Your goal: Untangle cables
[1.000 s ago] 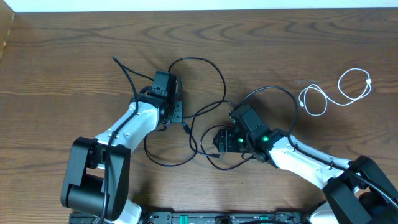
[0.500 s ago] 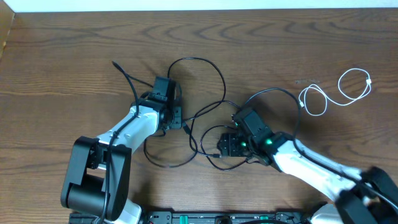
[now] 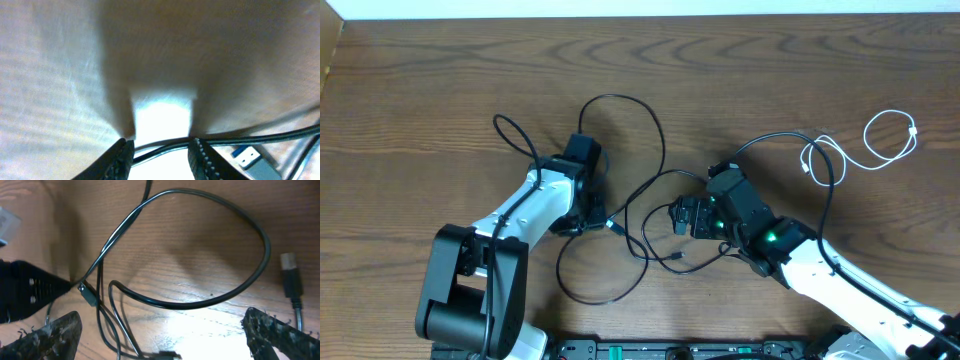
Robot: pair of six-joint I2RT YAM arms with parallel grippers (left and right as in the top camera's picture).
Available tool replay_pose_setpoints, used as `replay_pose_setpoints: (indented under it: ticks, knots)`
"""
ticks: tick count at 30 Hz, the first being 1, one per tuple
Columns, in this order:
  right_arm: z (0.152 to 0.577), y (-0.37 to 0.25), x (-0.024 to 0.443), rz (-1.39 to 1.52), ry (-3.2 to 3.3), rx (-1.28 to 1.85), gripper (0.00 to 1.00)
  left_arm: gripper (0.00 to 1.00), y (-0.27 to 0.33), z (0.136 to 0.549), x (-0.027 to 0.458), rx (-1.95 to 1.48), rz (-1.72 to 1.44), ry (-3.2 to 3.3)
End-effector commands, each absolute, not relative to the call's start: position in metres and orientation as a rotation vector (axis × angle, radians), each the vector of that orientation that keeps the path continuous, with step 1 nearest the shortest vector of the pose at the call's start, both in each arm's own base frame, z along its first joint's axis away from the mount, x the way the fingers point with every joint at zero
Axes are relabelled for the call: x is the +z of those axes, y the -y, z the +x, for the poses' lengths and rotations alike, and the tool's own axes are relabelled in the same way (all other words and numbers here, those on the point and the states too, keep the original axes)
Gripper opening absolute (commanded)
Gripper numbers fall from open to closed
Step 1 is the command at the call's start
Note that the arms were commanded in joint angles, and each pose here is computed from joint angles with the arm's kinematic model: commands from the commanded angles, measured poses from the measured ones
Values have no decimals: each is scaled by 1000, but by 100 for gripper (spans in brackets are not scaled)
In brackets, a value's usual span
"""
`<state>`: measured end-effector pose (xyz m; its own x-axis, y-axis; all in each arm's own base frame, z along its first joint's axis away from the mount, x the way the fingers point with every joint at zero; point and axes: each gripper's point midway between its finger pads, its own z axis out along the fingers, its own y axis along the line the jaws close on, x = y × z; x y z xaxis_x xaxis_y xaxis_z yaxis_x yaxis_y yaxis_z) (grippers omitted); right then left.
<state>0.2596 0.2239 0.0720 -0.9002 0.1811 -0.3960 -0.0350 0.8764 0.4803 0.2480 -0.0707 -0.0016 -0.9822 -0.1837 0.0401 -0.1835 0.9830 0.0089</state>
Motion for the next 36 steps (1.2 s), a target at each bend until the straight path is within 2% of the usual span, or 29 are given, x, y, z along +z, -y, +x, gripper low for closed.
replay_pose_setpoints:
  ticks: [1, 5, 10, 14, 18, 22, 26, 30, 36]
  knots:
    - [255, -228, 63, 127, -2644, 694, 99, 38, 62, 234, -3, -80, 237, 3043]
    - [259, -221, 55, 147, -2647, 628, 94, 40, 80, 252, 30, 84, 203, 3118]
    - [261, -222, 42, 150, -2668, 605, 91, 48, 111, 260, 58, 377, -53, 3191]
    - [265, -225, 32, 150, -2674, 601, 91, 49, 122, 262, 55, 381, -289, 3206]
    - [268, -229, 32, 144, -2662, 619, 99, 49, 132, 263, 43, 380, -456, 3200]
    - [270, -232, 35, 142, -2646, 632, 99, 48, 132, 270, 32, 327, -479, 3219]
    - [275, -241, 42, 161, -2613, 704, 88, 51, 132, 273, 26, 311, -523, 3212]
    - [277, -247, 47, 383, -2604, 806, 67, 51, 131, 270, 19, 296, -619, 3176]
    - [280, -246, 43, 587, -2596, 839, 68, 52, 127, 261, 14, 279, -731, 3123]
